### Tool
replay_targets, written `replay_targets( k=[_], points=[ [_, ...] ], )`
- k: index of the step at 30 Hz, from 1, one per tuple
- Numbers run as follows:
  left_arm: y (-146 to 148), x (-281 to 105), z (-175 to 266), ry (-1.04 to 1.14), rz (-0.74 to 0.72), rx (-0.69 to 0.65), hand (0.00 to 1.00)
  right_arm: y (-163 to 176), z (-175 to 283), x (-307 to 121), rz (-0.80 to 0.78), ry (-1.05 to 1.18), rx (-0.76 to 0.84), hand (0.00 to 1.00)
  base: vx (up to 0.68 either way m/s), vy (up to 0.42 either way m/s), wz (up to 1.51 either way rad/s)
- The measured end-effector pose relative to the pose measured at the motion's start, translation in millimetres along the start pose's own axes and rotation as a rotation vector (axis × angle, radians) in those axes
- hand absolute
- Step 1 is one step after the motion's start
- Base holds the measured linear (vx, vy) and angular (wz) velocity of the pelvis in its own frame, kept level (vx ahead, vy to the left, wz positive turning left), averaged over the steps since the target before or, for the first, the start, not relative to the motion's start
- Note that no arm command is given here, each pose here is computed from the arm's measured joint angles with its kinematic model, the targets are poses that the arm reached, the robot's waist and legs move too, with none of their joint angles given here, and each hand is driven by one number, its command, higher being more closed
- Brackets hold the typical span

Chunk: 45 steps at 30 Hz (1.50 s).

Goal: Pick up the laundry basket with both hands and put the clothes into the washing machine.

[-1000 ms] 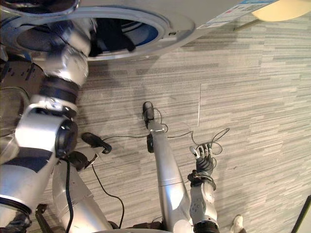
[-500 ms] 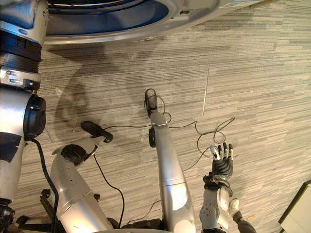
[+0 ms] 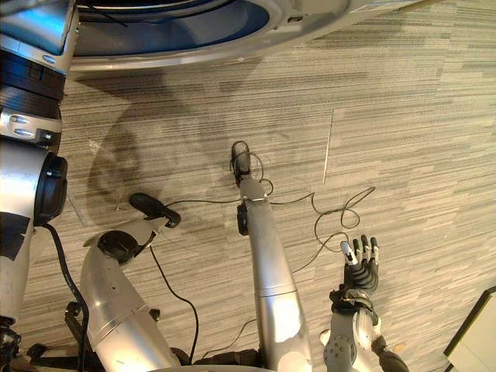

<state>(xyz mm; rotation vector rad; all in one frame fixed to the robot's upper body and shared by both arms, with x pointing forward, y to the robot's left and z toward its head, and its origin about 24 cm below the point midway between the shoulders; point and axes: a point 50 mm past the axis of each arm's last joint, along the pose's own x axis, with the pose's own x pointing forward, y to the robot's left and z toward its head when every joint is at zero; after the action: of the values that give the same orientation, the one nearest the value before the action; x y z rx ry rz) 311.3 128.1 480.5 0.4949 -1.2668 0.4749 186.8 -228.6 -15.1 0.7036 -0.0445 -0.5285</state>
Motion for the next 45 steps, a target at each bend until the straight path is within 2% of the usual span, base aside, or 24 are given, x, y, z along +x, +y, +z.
replay_targets(
  k=[6,10,16,21,28,34,38,41,45],
  points=[
    [5.3,0.8,-4.7,0.028,0.030,0.015,0.00,3.4,-2.8,0.4,0.028,0.021,0.035,0.00,0.03,0.066,-0.03],
    [1.0,-13.5,-28.5,0.159,0.050,-0.022,0.00,1.9,-11.8,-1.9,0.021,0.055,0.034,0.00,0.02,0.074,0.03],
    [-32.0,-78.0,-86.4,0.487,-0.029,-0.093,0.00,9.4,-19.7,-4.1,0.038,0.087,0.036,0.00,0.01,0.058,0.13],
    [-56.8,-161.6,-133.3,0.817,-0.127,-0.147,0.00,11.7,-21.1,-3.9,0.043,0.093,0.032,0.00,-0.01,0.057,0.15],
    [-78.6,-221.5,-148.1,1.055,-0.257,-0.276,0.00,11.4,-19.3,-1.6,0.032,0.097,0.013,0.00,-0.01,0.052,0.08],
    [-68.3,-213.8,-154.7,1.086,-0.206,-0.350,0.00,9.8,-19.8,-1.5,0.021,0.106,0.005,0.00,-0.01,0.042,-0.10],
    [-65.3,-176.6,-143.7,0.996,-0.167,-0.397,0.00,8.2,-20.2,-1.6,0.010,0.107,0.003,0.00,-0.02,0.015,-0.05],
    [-53.0,-120.0,-117.2,0.814,-0.077,-0.486,0.00,1.2,-26.9,-3.7,-0.018,0.138,-0.007,0.00,-0.01,0.004,0.00],
    [-40.1,-112.1,-116.0,0.798,0.031,-0.532,0.00,-2.3,-29.2,-4.4,-0.034,0.146,-0.009,0.00,-0.02,0.010,-0.05]
  ],
)
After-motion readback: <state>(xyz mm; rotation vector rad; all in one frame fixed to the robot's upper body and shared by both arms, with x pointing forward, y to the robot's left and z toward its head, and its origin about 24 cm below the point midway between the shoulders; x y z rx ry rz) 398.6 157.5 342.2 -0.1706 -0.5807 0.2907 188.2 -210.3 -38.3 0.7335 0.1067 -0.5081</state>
